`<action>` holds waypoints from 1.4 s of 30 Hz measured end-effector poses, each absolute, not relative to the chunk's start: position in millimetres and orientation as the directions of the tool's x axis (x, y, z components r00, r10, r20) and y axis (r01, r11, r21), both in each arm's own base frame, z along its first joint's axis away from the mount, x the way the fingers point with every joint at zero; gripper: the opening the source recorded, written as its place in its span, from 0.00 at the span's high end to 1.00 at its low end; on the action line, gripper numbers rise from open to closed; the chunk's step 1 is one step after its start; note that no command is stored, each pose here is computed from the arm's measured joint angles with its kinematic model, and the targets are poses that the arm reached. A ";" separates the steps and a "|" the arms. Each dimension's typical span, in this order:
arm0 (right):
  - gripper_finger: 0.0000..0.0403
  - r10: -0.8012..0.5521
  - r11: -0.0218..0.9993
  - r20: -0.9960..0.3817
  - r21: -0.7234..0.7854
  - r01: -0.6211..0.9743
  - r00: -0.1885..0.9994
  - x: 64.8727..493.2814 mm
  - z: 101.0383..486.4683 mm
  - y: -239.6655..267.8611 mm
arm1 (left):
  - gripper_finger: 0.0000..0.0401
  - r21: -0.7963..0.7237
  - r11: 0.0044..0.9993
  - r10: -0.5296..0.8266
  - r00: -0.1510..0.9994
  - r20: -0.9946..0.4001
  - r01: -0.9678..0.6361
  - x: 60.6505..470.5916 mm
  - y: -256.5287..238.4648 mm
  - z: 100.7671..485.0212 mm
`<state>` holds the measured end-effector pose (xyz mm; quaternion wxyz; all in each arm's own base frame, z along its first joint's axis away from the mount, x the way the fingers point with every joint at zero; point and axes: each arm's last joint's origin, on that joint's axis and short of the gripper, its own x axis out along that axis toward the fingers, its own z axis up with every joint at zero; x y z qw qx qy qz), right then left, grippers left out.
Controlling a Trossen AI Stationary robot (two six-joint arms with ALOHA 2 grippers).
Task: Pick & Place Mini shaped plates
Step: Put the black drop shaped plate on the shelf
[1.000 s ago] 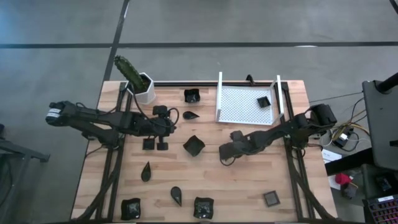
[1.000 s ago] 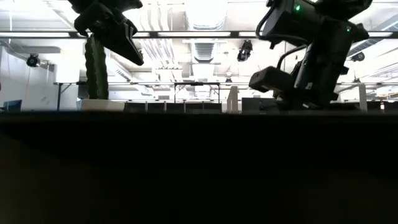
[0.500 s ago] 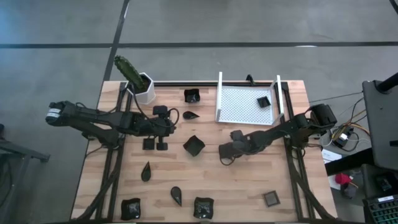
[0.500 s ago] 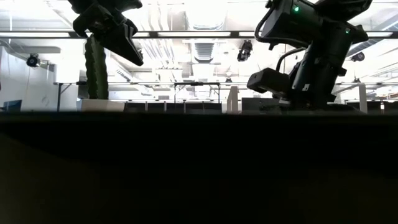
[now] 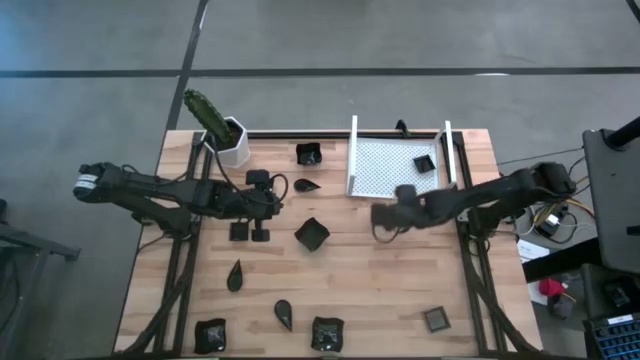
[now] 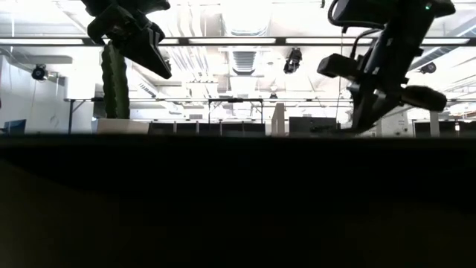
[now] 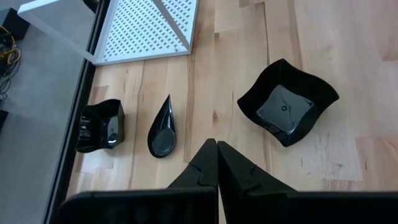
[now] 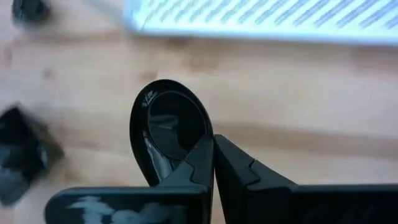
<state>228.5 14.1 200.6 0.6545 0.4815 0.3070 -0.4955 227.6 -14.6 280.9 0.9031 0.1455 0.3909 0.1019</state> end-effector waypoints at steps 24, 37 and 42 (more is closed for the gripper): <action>0.98 -0.519 -0.091 -0.843 0.215 0.972 0.138 194.7 211.0 -140.5 | 1.00 0.345 0.936 0.298 0.674 -0.676 -0.068 227.6 -14.5 281.0; 0.98 -0.426 -0.152 -0.905 0.091 0.984 0.018 205.8 165.9 -168.3 | 1.00 0.345 0.936 0.298 0.674 -0.676 -0.068 227.6 -14.5 281.0; 0.98 -0.420 -0.181 -0.907 0.049 0.982 -0.032 207.6 154.7 -170.4 | 1.00 0.346 0.936 0.298 0.674 -0.676 -0.068 227.6 -14.5 280.9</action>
